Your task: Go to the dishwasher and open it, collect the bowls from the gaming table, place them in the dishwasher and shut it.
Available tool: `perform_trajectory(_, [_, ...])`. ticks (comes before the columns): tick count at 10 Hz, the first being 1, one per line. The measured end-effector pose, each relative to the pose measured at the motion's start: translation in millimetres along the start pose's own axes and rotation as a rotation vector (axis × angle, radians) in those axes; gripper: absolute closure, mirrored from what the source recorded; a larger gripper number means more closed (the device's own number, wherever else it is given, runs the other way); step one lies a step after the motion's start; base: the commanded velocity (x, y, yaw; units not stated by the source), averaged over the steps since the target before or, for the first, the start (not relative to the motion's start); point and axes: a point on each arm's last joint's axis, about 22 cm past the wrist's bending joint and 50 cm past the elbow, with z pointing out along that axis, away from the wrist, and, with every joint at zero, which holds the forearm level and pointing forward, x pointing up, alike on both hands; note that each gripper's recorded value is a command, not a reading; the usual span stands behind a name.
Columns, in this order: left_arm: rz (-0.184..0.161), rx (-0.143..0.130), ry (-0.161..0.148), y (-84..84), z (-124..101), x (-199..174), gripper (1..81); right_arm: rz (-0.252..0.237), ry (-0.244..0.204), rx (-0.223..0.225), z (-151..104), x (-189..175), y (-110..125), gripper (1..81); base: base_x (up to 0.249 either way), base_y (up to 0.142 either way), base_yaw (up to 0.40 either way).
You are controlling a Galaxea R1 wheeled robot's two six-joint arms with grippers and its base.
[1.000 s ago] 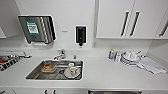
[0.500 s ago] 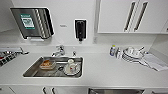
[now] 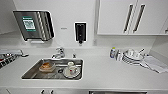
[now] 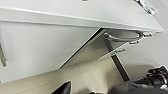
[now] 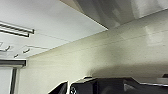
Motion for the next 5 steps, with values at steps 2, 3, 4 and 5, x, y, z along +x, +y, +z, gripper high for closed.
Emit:
perform_trajectory(2, [0.003, -0.017, -0.028, 6.6, 1, 4, 1.0, 0.035, 0.024, 0.002, 4, 20, 6, 1.0, 0.000, 0.000, 0.000])
perform_trajectory(3, [0.007, -0.016, -0.037, 5.4, 4, 1, 1.0, 0.037, 0.049, -0.003, -1, 39, 11, 1.0, 0.000, 0.000, 0.000])
perform_trajectory(4, [0.008, -0.015, -0.036, 4.5, 4, 1, 1.0, 0.047, 0.073, -0.005, -12, 59, 12, 1.0, 0.000, 0.000, 0.000])
perform_trajectory(5, [0.010, -0.010, -0.033, 2.0, 4, 1, 1.0, 0.065, 0.093, -0.001, -26, 76, 10, 1.0, 0.000, 0.000, 0.000])
